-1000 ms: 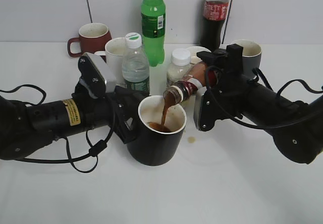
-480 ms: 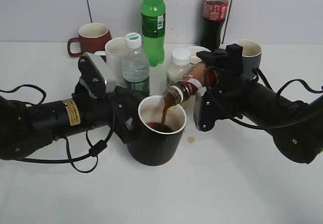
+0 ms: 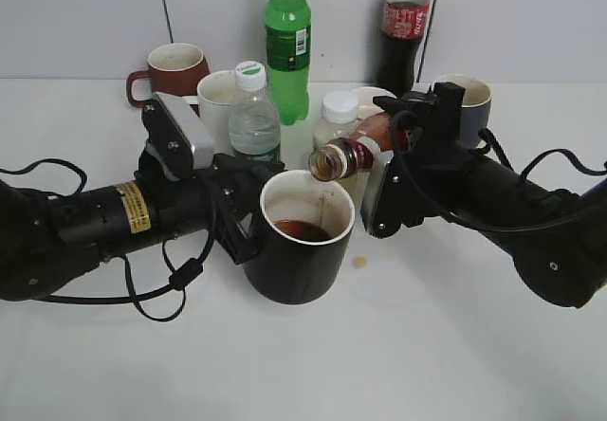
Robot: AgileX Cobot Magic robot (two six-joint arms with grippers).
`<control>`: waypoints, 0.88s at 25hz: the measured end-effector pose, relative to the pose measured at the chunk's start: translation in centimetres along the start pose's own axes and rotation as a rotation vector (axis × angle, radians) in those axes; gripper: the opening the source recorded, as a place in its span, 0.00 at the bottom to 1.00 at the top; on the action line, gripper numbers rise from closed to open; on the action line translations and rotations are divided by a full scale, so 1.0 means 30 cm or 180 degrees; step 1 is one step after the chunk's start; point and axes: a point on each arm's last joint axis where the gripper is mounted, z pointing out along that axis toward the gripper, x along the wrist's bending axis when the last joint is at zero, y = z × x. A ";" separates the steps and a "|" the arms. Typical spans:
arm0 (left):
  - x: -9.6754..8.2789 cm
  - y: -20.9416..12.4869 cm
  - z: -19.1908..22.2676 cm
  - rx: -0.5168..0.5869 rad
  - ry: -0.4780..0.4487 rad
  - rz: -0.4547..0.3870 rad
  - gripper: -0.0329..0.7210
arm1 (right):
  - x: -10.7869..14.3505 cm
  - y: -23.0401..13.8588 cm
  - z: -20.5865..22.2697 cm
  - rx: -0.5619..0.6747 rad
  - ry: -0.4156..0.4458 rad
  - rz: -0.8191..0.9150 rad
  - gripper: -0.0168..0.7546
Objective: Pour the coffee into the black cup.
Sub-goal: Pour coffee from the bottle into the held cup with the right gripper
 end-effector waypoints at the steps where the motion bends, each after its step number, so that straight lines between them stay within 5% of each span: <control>1: 0.000 0.001 0.000 -0.0006 0.0000 0.0000 0.10 | 0.000 0.000 0.000 0.0000 0.0000 0.0085 0.67; 10: 0.018 0.005 -0.001 -0.0063 0.0180 -0.0093 0.10 | -0.004 -0.013 0.000 0.0128 -0.0069 0.1506 0.67; 15: 0.054 -0.014 -0.044 -0.0112 0.0497 -0.0278 0.10 | -0.008 -0.030 -0.001 0.0256 -0.0212 0.2849 0.67; 22: 0.130 -0.059 -0.179 0.0081 0.1119 -0.0559 0.10 | 0.038 -0.068 -0.067 0.0678 -0.0335 0.3797 0.67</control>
